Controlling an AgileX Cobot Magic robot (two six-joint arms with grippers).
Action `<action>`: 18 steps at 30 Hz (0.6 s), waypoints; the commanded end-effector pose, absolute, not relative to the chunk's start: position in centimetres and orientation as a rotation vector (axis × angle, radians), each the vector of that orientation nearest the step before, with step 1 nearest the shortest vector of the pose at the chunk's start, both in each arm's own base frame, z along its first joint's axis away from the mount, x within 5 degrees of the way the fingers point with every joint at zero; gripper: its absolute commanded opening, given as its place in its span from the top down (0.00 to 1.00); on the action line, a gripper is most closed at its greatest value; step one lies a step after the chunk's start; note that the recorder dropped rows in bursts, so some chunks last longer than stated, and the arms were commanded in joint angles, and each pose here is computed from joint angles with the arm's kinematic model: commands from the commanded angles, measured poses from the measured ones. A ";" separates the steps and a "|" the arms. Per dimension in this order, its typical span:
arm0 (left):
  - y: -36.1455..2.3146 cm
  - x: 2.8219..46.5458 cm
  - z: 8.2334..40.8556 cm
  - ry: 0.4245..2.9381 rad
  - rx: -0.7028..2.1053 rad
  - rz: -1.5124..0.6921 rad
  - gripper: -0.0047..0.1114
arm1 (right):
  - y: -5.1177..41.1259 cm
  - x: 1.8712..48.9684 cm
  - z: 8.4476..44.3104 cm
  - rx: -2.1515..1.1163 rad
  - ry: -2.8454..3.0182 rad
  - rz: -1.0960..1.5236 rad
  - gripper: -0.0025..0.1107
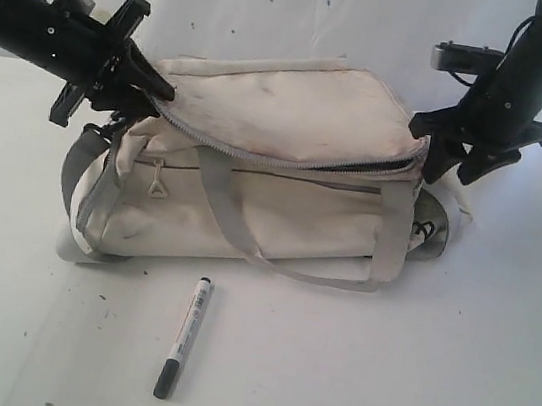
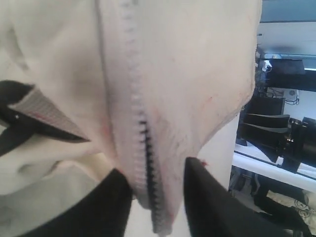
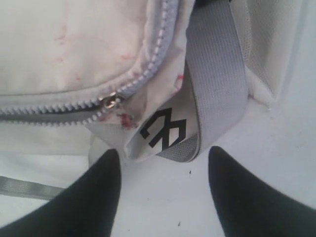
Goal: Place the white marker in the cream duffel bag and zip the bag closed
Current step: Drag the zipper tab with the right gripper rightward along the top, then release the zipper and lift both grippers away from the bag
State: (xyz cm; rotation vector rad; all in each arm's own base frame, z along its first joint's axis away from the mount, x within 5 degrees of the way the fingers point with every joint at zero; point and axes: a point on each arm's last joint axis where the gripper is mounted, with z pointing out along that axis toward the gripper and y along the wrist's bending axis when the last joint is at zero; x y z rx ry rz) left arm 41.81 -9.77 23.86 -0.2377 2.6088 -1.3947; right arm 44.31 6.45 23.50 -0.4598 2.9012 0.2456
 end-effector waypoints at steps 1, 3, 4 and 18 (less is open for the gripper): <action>-9.7 41.8 24.2 2.600 -0.179 -1.381 0.40 | 6.0 44.3 23.8 -0.457 2.896 0.250 0.46; -9.6 41.7 24.1 2.596 -0.128 -1.364 0.30 | 6.0 44.2 24.0 -0.454 2.891 0.249 0.46; -9.6 41.6 24.0 2.607 -0.101 -1.349 0.27 | 6.0 44.1 24.3 -0.450 2.886 0.253 0.46; -6.1 39.3 26.6 2.794 -0.043 -0.637 0.45 | 8.5 42.8 27.9 -0.566 2.755 0.414 0.47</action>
